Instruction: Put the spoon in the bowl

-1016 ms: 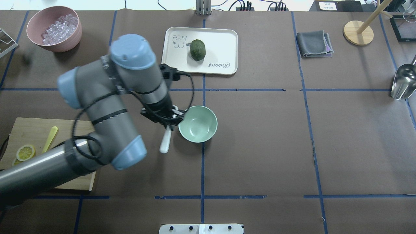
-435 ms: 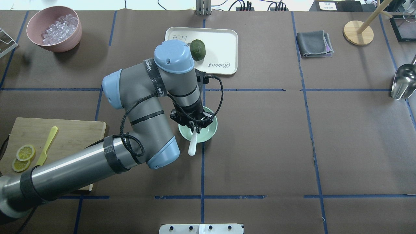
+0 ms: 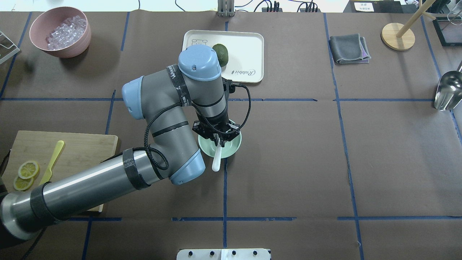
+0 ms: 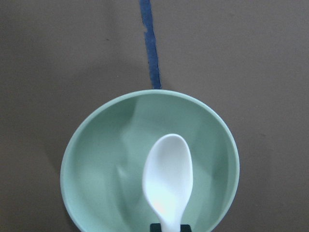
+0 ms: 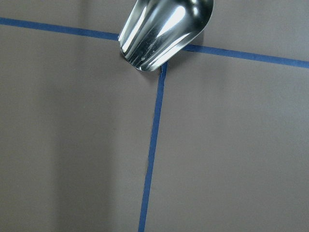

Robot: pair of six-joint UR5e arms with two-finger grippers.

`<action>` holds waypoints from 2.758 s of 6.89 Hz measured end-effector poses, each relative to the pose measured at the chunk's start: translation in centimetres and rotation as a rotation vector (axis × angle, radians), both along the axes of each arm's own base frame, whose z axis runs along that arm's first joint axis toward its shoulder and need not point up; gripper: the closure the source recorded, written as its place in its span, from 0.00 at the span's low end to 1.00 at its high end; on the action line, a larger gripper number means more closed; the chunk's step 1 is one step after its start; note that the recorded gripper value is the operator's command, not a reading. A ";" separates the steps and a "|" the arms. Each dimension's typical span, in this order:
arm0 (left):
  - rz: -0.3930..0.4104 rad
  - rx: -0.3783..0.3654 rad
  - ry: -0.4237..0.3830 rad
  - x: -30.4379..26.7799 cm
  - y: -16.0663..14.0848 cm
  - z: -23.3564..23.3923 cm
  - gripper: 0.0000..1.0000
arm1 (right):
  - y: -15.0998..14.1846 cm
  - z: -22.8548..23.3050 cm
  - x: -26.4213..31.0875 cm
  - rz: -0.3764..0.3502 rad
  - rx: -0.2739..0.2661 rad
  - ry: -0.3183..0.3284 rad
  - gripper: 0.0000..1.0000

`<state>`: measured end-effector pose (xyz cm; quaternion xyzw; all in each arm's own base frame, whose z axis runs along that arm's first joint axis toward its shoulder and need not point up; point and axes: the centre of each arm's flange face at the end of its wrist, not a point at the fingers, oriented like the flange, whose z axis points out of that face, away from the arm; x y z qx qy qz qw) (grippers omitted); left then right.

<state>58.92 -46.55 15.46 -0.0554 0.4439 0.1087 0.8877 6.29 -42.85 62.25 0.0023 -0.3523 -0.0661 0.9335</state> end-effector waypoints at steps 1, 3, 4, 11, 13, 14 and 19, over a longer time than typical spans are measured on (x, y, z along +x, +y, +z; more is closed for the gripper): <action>0.002 0.000 -0.002 0.3 -0.2 0.3 0.50 | -0.1 0.1 0.0 0.000 -0.001 0.000 0.00; 0.004 0.002 -0.004 0.6 -0.4 0.6 0.08 | -0.1 0.2 0.0 0.000 -0.004 0.000 0.00; 0.004 0.003 -0.002 0.7 -0.4 0.6 0.01 | -0.1 0.2 0.0 0.001 -0.005 0.000 0.00; 0.014 0.150 -0.001 -11.3 -3.8 8.7 0.00 | 0.1 0.1 -0.1 0.002 -0.004 -0.011 0.00; 0.055 0.242 -0.056 -19.7 -6.0 13.4 0.00 | 0.1 0.2 -0.1 0.002 -0.006 -0.011 0.00; 0.072 0.274 -0.091 -24.7 -6.9 16.0 0.00 | 0.1 0.2 -0.1 0.002 -0.007 -0.011 0.00; 0.067 0.236 -0.112 -49.5 -7.1 34.8 0.00 | 0.1 0.3 -0.1 0.002 -0.009 -0.012 0.00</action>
